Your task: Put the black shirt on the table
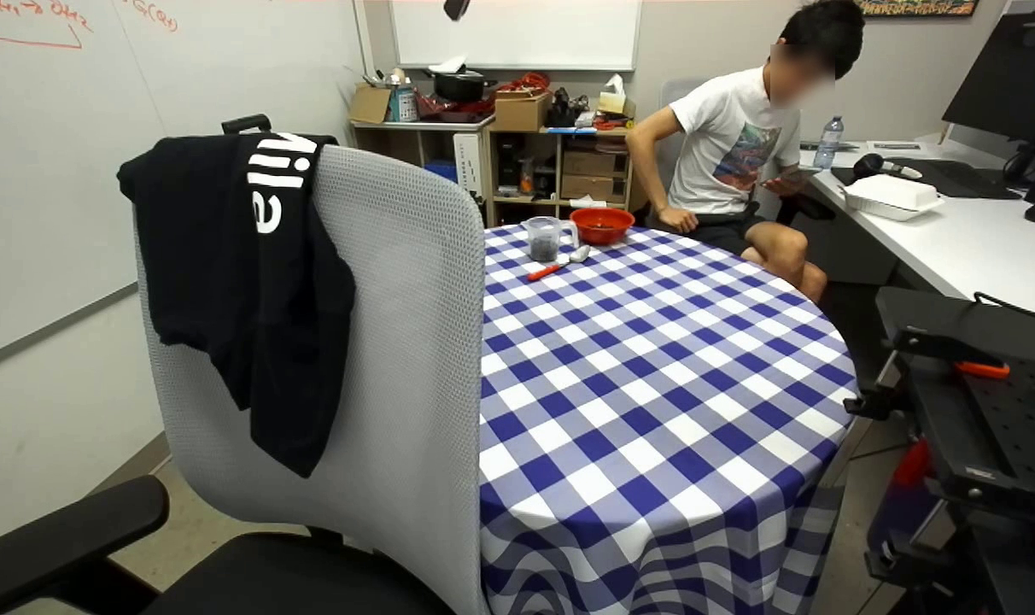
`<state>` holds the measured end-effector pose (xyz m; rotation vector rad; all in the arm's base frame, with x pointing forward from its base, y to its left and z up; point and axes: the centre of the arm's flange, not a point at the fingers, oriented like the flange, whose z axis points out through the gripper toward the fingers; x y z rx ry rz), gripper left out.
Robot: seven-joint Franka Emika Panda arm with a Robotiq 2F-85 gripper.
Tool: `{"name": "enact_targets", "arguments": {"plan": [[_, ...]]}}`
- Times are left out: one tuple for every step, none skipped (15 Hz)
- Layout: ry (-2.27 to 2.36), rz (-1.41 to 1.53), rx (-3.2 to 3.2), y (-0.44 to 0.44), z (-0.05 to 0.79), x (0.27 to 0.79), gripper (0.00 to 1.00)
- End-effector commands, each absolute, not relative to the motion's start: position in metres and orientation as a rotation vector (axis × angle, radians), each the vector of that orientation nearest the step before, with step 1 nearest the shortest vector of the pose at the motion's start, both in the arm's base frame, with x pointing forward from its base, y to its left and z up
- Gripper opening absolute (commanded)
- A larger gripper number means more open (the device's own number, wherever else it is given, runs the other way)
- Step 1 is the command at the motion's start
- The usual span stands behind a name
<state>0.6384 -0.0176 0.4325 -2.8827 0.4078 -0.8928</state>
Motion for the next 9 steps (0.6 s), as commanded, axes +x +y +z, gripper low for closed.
{"name": "enact_targets", "arguments": {"plan": [[0.676, -0.821, -2.821, -0.019, 0.403, 0.664, 1.00], [0.747, -0.778, -2.810, -0.022, 0.398, 0.666, 1.00], [0.813, -0.737, -2.775, -0.024, 0.393, 0.664, 1.00], [0.868, -0.708, -2.727, -0.027, 0.392, 0.665, 1.00], [0.900, -0.671, -2.680, -0.029, 0.392, 0.666, 1.00], [0.940, -0.643, -2.632, -0.030, 0.393, 0.668, 1.00], [0.975, -0.613, -2.584, -0.031, 0.394, 0.670, 1.00], [1.010, -0.586, -2.534, -0.030, 0.395, 0.671, 1.00], [1.044, -0.564, -2.479, -0.030, 0.397, 0.674, 1.00]]}}
